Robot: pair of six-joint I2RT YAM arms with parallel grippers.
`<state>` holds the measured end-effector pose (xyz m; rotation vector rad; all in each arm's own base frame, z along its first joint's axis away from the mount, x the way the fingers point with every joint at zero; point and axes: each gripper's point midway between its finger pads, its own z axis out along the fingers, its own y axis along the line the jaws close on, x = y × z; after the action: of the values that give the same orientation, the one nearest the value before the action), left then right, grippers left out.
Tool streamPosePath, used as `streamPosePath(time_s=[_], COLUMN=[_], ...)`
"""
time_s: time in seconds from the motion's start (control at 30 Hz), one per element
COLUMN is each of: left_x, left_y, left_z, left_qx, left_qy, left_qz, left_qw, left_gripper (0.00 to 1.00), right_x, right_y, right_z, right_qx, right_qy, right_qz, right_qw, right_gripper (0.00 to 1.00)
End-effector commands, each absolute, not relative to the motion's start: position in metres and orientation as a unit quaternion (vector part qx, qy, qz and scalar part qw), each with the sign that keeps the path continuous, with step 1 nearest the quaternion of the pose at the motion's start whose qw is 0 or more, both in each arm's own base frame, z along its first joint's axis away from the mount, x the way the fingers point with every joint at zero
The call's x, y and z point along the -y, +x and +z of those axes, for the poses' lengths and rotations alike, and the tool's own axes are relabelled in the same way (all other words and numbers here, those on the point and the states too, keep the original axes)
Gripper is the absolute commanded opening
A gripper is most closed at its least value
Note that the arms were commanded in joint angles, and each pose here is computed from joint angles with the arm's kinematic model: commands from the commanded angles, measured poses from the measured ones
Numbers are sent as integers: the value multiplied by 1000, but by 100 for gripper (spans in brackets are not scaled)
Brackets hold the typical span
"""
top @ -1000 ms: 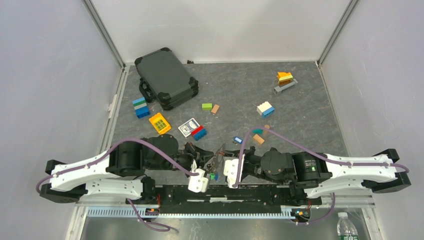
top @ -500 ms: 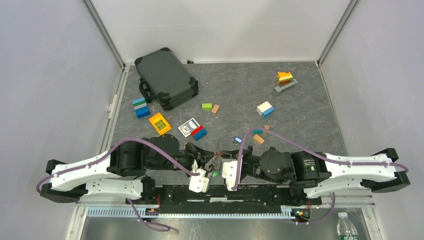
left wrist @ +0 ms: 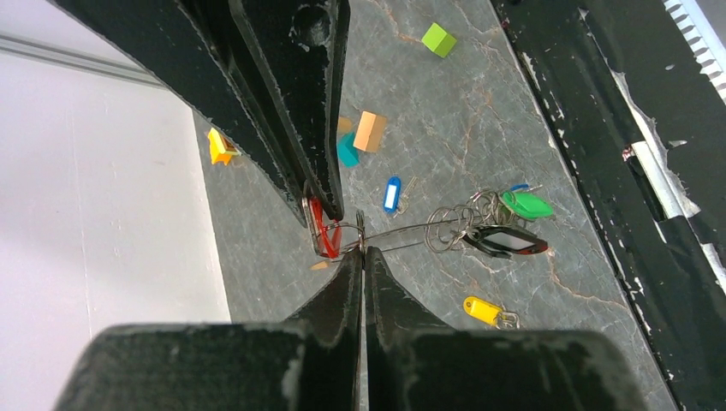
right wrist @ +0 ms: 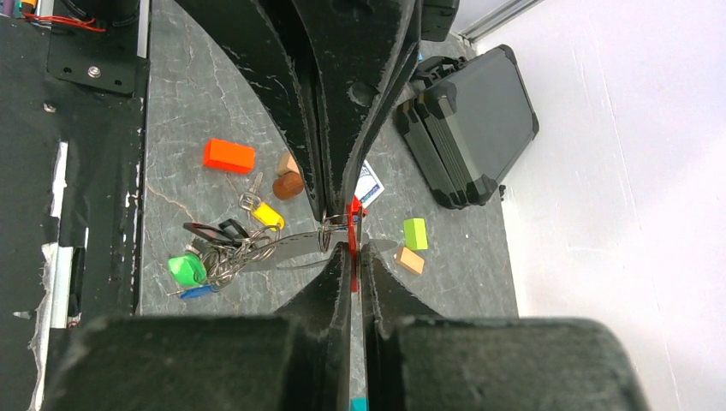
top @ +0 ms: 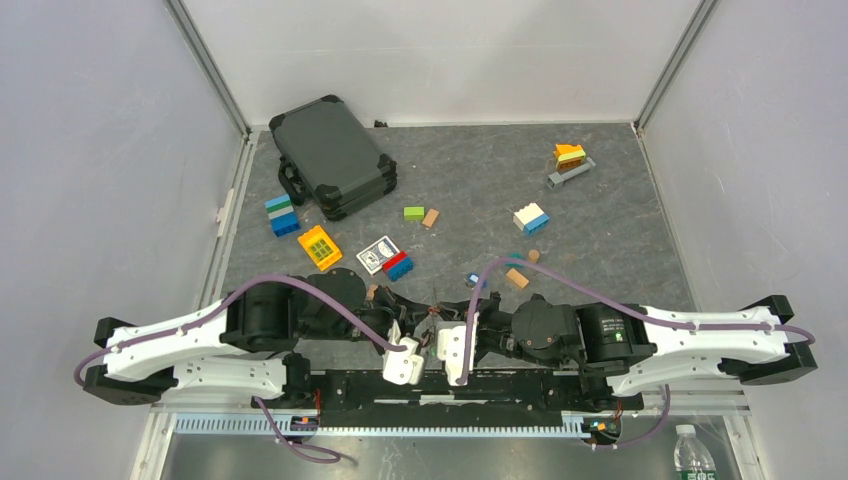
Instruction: Remove the keys from the keyring
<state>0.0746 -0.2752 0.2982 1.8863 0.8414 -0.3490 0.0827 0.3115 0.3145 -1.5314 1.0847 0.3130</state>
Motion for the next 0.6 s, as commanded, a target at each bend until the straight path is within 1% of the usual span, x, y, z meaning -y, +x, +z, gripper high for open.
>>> streamPosePath(time_s=[0.0,0.57], left_x=[280,274], left_y=[75,74], left_z=[317,317], left_qx=[-324,-320], left_qy=[776,774], left_qz=[-143,-142], left_qw=[523,527], left_gripper=[2,2], right_x=[-315,-295], right_y=[85,102], right_z=[347,356], right_qx=[-458,-491], right_qy=[-627,-577], right_qz=[148,127], right_qw=[613,640], right_gripper=[1,2])
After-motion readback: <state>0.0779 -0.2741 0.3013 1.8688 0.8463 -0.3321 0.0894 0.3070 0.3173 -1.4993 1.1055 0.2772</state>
